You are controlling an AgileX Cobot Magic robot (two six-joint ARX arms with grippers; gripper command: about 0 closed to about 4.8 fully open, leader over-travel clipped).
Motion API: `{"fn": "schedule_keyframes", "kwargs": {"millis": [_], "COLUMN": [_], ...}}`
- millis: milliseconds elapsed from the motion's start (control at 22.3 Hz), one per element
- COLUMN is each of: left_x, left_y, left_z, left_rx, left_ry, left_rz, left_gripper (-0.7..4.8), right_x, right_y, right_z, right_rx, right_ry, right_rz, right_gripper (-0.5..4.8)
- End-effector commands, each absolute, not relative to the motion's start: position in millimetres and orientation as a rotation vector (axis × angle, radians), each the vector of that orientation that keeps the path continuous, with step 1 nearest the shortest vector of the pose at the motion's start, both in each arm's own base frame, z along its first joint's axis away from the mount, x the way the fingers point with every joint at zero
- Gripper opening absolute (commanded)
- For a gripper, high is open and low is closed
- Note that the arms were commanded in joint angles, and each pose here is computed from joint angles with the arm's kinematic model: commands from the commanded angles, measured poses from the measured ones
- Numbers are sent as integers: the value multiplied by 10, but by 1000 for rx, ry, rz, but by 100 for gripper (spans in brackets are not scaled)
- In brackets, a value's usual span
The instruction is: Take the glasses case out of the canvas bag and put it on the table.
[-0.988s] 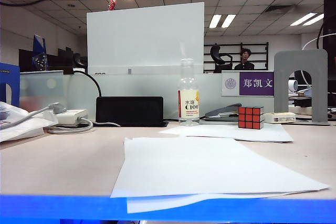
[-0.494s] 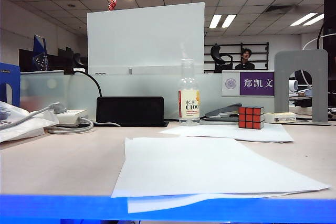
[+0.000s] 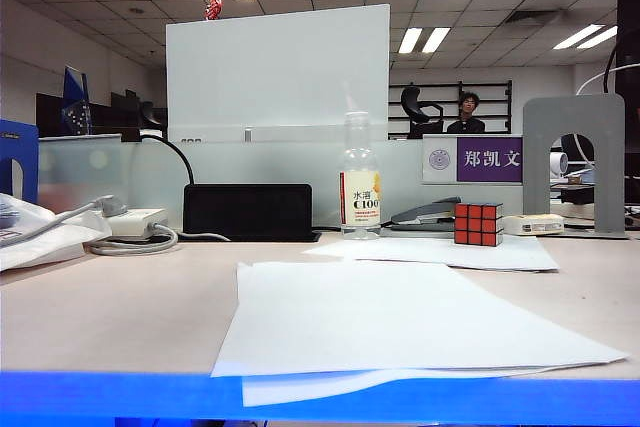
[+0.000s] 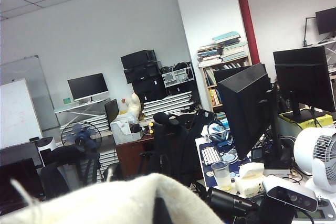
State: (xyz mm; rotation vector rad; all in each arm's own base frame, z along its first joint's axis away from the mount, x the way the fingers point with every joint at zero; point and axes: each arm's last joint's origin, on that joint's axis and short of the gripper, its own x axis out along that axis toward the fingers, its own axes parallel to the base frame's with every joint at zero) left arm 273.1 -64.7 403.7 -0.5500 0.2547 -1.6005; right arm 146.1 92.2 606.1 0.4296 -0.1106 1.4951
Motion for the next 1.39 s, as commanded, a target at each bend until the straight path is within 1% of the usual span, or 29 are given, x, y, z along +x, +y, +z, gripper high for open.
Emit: {"fn": "schedule_keyframes", "kwargs": {"millis": [45,359,674,1033,1258,1392], "left_x": [2708,2734,2635,2579,2343,2327], "left_y": [-648,-683,-986,-978,-915,-913], "left_z": [4054,4025,4021,4068,4258,4269], "left_rx": [-520,-540,-527,-546,-492,-490], "left_ry": [225,250,313,338,261,259], "left_rz": [-1611,-1618,-1732,-1737,-1756,-1759], "left_gripper": [305,305,305,304,305,305], "right_x": [1389,1326,1318,1320,1324,1345], "right_y": [887,858,855,855,857,867], "right_z": [6115,6147,6149,6148,6147,6141], "right_rx": [435,438,440,440,440,442], "right_ry": [-156,-177,-177,-177,-177,-172], "right_rz": [1494,1504,1505,1505,1504,1503], "right_gripper": [-6,-6,-6,-6,-6,-6]}}
